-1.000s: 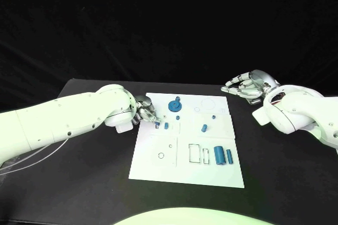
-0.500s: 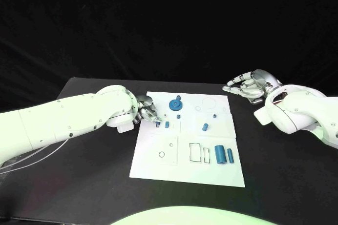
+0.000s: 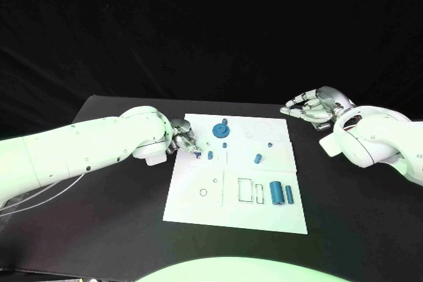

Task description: Assemble the parts on the task board

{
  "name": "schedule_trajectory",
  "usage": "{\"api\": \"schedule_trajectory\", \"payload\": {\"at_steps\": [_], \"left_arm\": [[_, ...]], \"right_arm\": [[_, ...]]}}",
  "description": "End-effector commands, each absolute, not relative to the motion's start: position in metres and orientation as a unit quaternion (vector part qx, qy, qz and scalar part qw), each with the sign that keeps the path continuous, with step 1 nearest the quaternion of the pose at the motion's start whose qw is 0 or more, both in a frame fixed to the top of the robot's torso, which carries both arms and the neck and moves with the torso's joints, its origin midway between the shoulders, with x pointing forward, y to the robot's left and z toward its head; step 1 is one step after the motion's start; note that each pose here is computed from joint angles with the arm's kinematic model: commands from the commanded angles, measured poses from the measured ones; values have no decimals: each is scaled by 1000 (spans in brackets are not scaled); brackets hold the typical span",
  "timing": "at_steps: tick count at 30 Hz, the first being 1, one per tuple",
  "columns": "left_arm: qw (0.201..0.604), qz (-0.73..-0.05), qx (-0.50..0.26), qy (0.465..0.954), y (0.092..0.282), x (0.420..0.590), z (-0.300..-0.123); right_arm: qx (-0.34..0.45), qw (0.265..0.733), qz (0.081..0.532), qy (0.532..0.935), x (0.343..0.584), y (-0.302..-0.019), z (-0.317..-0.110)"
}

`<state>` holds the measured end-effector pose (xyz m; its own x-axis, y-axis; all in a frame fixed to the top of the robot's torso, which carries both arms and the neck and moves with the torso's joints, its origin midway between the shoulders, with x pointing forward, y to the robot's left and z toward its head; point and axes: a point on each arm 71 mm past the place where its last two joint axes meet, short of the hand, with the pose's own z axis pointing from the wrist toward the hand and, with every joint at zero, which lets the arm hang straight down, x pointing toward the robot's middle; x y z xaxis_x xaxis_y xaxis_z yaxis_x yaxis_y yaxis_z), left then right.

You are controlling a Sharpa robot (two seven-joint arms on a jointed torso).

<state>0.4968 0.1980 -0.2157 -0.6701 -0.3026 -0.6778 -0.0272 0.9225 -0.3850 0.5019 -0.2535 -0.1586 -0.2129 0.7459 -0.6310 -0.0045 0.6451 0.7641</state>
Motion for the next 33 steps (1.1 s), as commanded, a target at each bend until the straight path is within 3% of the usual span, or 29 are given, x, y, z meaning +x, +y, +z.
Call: {"api": "schedule_trajectory", "payload": {"at_steps": [1, 33], "left_arm": [[393, -176, -83, 899, 196, 495, -216], [381, -175, -72, 905, 196, 493, -218]], "right_arm": [[256, 567, 335, 708, 502, -252, -159], [257, 568, 333, 707, 502, -253, -159]]}}
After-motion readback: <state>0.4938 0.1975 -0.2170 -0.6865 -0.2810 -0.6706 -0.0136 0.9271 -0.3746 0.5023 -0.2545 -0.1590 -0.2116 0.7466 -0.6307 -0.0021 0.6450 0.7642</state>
